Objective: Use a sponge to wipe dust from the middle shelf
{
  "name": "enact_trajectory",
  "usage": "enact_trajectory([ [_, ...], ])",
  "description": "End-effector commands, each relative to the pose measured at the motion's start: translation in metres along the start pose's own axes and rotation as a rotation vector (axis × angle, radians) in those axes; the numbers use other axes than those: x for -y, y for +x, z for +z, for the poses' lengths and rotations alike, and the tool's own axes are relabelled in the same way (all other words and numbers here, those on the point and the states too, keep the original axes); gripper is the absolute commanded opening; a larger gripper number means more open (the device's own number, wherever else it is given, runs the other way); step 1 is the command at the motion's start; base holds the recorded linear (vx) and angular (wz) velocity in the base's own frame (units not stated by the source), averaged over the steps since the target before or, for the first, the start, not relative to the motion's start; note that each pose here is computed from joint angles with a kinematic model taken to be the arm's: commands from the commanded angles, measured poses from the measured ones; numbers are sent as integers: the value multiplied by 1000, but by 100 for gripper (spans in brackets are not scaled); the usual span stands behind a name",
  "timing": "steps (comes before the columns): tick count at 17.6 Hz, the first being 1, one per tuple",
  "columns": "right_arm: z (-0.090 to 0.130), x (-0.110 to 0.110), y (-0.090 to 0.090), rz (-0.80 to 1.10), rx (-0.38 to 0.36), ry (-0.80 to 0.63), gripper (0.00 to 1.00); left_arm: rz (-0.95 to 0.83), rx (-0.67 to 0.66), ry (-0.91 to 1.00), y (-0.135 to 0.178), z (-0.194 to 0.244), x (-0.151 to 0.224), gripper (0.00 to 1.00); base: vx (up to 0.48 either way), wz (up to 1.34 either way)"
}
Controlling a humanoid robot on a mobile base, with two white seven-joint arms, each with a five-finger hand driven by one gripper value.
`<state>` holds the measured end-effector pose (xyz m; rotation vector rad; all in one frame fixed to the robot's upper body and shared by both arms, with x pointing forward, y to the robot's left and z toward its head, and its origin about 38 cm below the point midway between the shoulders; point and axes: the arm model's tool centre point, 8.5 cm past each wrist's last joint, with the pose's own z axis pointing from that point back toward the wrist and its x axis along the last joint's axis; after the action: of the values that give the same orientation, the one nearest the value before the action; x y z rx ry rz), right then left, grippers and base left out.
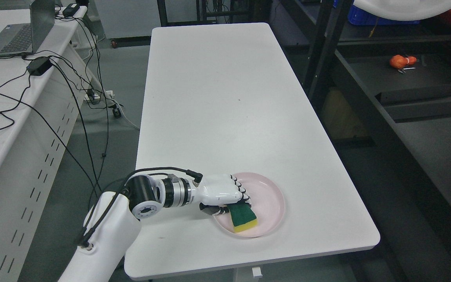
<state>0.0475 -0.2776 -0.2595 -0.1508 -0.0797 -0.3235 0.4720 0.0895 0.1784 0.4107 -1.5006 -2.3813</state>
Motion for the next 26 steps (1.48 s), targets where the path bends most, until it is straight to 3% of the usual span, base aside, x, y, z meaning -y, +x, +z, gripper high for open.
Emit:
enact_trajectory([
  [1, -1, 10, 2, 3, -51, -9, 100, 80, 6, 69, -8, 9, -8, 40, 0, 0],
  [5, -1, 9, 3, 3, -48, -9, 100, 102, -23, 107, -20, 23, -16, 24, 0, 0],
  [9, -1, 9, 3, 3, -50, -9, 100, 109, -67, 149, -35, 38, -27, 17, 0, 0],
  [16, -1, 9, 3, 3, -48, -9, 100, 13, -89, 339, -31, 70, -88, 17, 0, 0],
  [20, -1, 9, 3, 3, -48, -9, 100, 79, -86, 461, -40, 93, -93, 10, 0, 0],
  [26, -1, 9, 3, 3, -48, -9, 100, 127, -114, 495, -46, 102, -79, 9, -2, -5],
])
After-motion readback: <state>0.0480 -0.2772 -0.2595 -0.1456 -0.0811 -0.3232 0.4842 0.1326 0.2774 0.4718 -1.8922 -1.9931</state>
